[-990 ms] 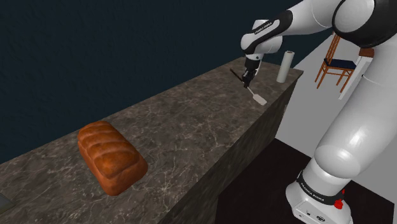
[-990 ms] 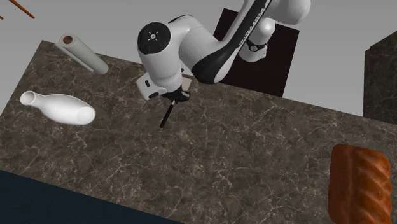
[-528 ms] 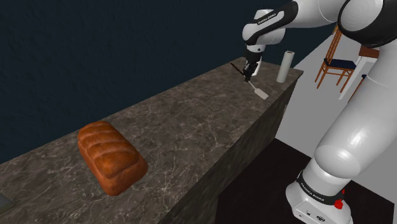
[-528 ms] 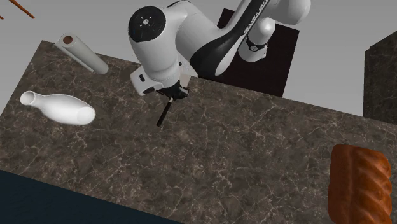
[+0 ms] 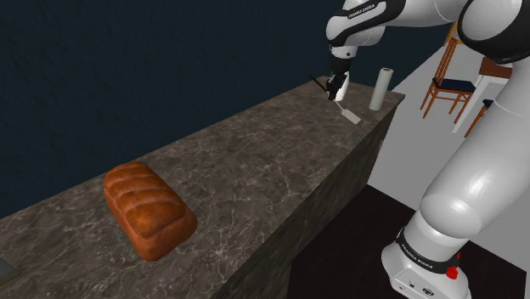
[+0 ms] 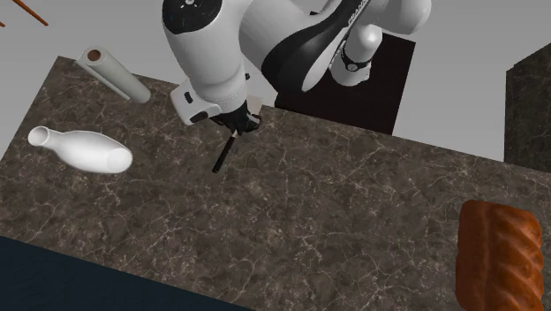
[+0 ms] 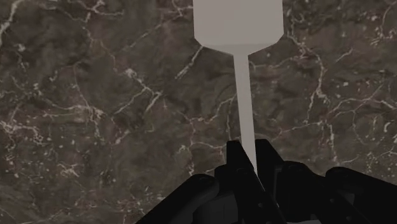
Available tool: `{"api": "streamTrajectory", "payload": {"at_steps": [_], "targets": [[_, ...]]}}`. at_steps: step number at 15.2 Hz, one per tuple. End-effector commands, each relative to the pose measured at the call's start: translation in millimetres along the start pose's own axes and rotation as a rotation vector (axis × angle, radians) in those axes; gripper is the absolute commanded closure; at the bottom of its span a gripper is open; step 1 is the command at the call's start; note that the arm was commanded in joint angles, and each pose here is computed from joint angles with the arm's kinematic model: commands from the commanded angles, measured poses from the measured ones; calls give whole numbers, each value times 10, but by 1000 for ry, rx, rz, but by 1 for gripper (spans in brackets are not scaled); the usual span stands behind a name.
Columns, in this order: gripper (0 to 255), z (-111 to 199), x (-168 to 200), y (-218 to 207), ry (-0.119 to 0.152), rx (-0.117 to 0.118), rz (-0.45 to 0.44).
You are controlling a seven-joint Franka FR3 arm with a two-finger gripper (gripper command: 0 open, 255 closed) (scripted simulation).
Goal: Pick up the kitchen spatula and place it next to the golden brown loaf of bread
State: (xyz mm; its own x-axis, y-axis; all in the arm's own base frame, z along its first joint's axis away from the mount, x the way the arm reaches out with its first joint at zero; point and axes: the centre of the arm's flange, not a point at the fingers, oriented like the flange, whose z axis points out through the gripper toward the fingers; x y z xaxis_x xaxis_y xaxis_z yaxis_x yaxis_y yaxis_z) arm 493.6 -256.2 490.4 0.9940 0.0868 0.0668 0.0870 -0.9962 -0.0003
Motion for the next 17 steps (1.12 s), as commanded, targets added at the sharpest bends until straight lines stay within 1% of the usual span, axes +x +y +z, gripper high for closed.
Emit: {"api": "streamTrajectory", "payload": {"at_steps": [1,8,17], "targets": [[255,-118,4,-6,0,0,0],[255,-481,29,-6,0,0,0],[255,-475,138,-1189,0,0,0]]}}
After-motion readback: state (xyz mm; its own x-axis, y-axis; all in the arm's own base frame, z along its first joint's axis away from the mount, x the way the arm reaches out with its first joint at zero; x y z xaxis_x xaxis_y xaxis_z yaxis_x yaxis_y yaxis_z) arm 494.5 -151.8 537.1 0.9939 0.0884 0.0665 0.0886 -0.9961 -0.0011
